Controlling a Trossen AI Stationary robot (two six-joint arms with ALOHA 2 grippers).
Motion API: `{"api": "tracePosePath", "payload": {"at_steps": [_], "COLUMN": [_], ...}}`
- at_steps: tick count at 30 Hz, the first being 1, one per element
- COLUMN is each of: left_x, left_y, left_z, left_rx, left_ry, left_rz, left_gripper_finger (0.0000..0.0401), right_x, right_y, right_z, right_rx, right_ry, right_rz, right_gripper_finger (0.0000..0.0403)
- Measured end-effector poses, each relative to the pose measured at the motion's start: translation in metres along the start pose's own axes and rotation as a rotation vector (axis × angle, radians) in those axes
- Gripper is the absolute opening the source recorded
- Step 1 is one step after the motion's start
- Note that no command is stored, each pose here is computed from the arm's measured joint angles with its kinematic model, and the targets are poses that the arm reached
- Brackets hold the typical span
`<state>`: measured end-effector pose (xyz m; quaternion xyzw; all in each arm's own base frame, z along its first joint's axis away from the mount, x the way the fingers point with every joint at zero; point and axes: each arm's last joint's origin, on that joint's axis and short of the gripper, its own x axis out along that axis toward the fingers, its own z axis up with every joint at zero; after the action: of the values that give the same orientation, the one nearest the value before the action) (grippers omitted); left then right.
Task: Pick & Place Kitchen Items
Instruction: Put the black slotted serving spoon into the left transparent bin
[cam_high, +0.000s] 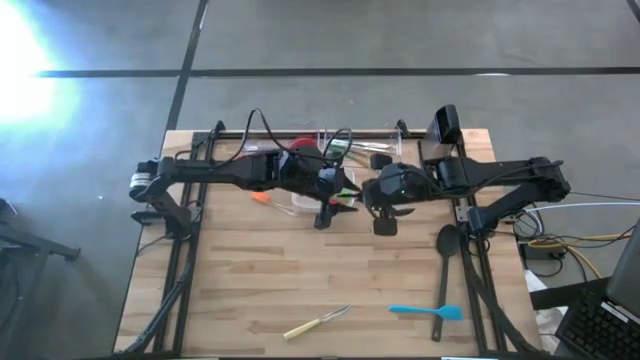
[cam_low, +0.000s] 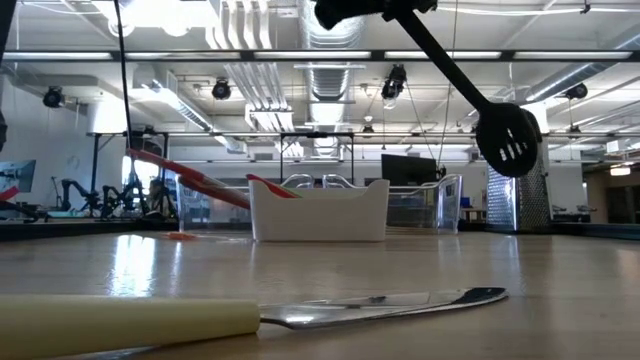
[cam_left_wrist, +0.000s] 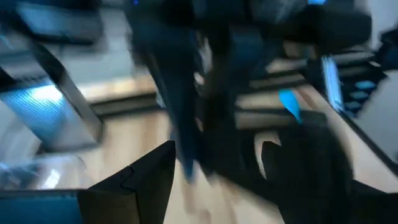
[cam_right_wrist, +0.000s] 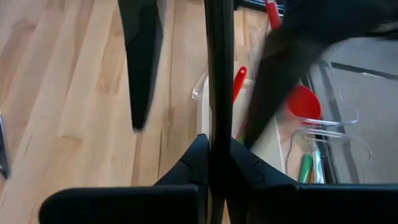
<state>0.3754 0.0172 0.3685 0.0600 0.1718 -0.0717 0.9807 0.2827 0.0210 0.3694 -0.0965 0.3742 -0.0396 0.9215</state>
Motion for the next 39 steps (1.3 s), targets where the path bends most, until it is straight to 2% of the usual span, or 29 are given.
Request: {"api": "tracePosePath", "payload": {"at_steps": [5, 13, 17, 23, 30, 33, 36, 39], "left_x": [0.003, 0.01, 0.01, 0.002, 0.001, 0.001, 0.001, 0.001], "left_y": [-0.005, -0.009, -0.009, -0.01, -0.01, -0.01, -0.01, -0.01], "left_z": [0.008, -0.001, -0.007, -0.003, -0.002, -0.002, -0.002, -0.002], "left_rx": [0.074, 0.076, 0.076, 0.086, 0.081, 0.068, 0.07, 0.069], "left_ry": [-0.087, -0.158, -0.196, -0.32, -0.344, -0.348, -0.346, -0.348], "left_rz": [0.112, 0.13, 0.147, 0.166, 0.164, 0.161, 0.171, 0.172], "left_gripper_finger": [0.0243, 0.0242, 0.0228, 0.0183, 0.014, 0.0097, 0.003, 0.0024], "right_x": [-0.001, -0.009, -0.015, -0.021, -0.019, -0.019, -0.019, -0.019], "right_y": [0.0, -0.002, -0.003, -0.005, -0.004, -0.004, -0.005, -0.005], "right_z": [0.0, 0.0, -0.002, -0.002, -0.002, -0.001, -0.002, -0.002], "right_rx": [0.001, -0.003, 0.004, 0.01, 0.005, 0.006, 0.013, 0.022], "right_ry": [-0.01, -0.022, -0.027, -0.04, -0.042, -0.043, -0.042, -0.043], "right_rz": [0.002, -0.023, -0.024, -0.026, -0.026, -0.026, -0.027, -0.031], "right_gripper_finger": [0.0011, 0.0011, 0.0011, 0.0011, 0.0011, 0.0011, 0.0011, 0.0011]}}
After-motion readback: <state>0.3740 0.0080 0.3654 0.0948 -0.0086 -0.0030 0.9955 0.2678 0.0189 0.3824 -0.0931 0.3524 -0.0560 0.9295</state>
